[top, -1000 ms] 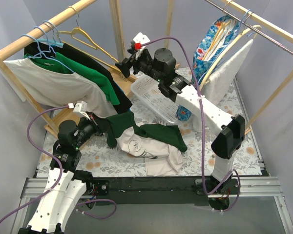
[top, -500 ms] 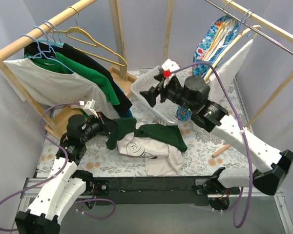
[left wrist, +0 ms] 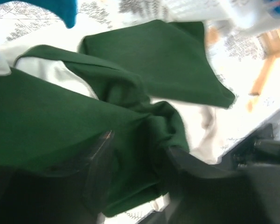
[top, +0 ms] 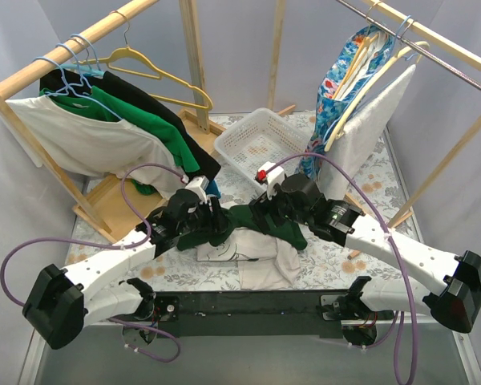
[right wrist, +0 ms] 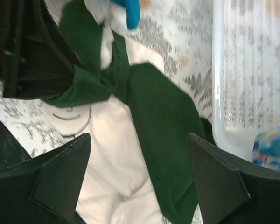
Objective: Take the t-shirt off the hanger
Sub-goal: Pick up the T-shirt from the center of the board.
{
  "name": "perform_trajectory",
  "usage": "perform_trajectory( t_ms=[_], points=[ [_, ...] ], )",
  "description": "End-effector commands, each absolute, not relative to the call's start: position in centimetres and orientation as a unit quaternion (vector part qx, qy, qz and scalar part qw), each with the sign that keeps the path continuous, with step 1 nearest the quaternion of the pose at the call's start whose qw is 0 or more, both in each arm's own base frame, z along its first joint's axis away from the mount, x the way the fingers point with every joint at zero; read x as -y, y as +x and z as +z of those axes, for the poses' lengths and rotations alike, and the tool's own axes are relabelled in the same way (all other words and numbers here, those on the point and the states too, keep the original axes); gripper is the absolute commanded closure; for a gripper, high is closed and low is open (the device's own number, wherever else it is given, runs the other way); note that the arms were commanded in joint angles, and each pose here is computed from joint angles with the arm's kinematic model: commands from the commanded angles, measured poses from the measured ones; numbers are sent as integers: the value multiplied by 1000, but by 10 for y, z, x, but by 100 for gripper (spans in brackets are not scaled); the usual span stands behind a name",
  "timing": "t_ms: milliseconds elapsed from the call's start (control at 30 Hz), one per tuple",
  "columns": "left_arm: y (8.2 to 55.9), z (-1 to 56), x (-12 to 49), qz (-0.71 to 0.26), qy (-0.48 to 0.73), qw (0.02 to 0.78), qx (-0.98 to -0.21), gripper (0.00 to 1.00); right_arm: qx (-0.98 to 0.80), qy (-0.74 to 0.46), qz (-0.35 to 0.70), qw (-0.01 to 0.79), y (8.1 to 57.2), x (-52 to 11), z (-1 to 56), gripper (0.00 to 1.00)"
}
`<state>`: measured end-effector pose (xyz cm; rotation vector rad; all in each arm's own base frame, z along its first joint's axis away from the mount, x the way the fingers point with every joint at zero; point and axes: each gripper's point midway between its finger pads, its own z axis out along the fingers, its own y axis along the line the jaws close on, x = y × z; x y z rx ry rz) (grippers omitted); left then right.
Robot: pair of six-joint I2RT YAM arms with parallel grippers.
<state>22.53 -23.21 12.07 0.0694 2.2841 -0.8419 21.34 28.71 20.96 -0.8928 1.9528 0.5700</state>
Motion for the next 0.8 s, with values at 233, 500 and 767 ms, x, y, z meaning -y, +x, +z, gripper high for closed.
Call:
perform_trajectory(
  t_ms=[233,500,767],
  points=[
    [240,185,198,-241,28,432,-869,14,-805,-326,234,438,207,-276,203,8],
    [217,200,173,-232,13,434,-871,2,-797,-334,244,440,211,-292,213,7],
    [212,223,155,-233,-20,469,-852,2,-789,-357,252,432,216,-317,212,7]
  ],
)
